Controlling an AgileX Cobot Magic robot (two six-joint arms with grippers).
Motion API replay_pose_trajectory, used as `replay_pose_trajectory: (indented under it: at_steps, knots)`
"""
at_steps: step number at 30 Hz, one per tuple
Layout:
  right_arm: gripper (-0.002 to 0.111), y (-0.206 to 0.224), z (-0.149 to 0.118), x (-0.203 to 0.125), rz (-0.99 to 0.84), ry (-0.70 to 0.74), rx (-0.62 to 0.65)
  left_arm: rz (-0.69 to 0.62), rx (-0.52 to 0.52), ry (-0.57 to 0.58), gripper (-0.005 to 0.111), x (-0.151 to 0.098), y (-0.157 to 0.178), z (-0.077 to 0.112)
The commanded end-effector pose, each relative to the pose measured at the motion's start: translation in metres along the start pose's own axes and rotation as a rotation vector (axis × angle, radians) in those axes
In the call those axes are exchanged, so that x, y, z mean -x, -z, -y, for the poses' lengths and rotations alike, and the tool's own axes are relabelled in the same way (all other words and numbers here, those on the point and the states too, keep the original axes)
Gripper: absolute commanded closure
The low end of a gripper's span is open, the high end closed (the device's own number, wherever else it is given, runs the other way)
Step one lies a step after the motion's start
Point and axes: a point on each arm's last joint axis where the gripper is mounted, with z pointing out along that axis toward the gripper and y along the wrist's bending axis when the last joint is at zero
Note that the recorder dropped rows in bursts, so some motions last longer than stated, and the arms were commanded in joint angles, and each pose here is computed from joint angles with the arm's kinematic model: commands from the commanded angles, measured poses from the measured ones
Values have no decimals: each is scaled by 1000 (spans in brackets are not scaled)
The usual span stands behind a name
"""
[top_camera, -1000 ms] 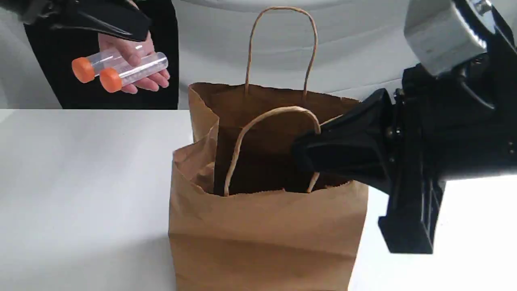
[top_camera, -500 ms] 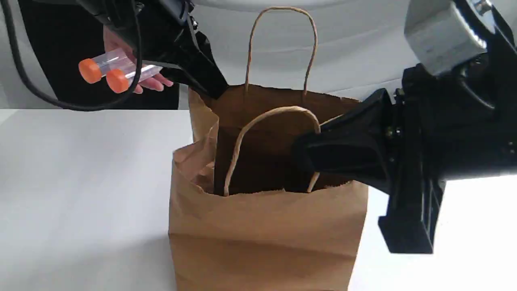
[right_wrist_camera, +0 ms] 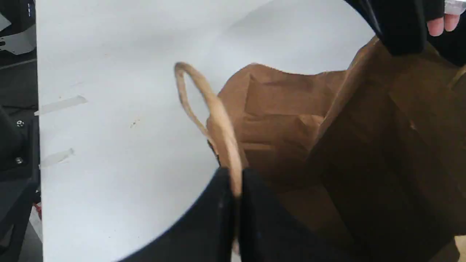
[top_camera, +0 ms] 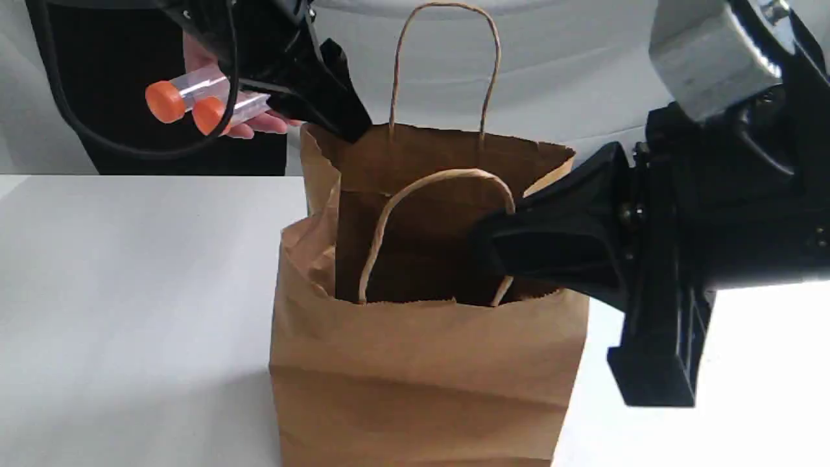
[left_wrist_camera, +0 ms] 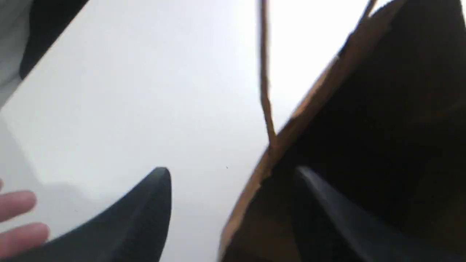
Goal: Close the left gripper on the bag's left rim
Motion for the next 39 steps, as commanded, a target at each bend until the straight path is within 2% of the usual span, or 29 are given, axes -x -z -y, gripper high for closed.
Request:
replay_pose_trajectory:
  at_steps: [1,15,24,26,27,30,31,35,39]
  knots:
    - [108,0,-1,2,4,2,2,20,1,-96,55,6,5,3]
    - [108,0,-1,2,3,2,4,-57,-50,-170,55,5,-37,7]
    - [108,0,-1,2,2,-1,6,-125,-29,-170,56,-3,-53,-2]
    - [108,0,-1,2,2,-1,6,-125,-29,-165,61,-3,-53,-2]
    - [108,0,-1,2,2,-1,6,-125,-29,-165,68,-3,-53,-2]
    - [108,0,-1,2,2,-1,6,-126,-28,-171,100,-3,-53,-2]
    - [108,0,-1,2,2,-1,6,-126,-29,-186,107,-3,-53,-2]
    - [108,0,-1,2,2,-7,6,-126,-28,-178,107,-3,-53,-2]
    - [108,0,-1,2,3,-45,4,-122,-29,-115,107,-3,-53,-2]
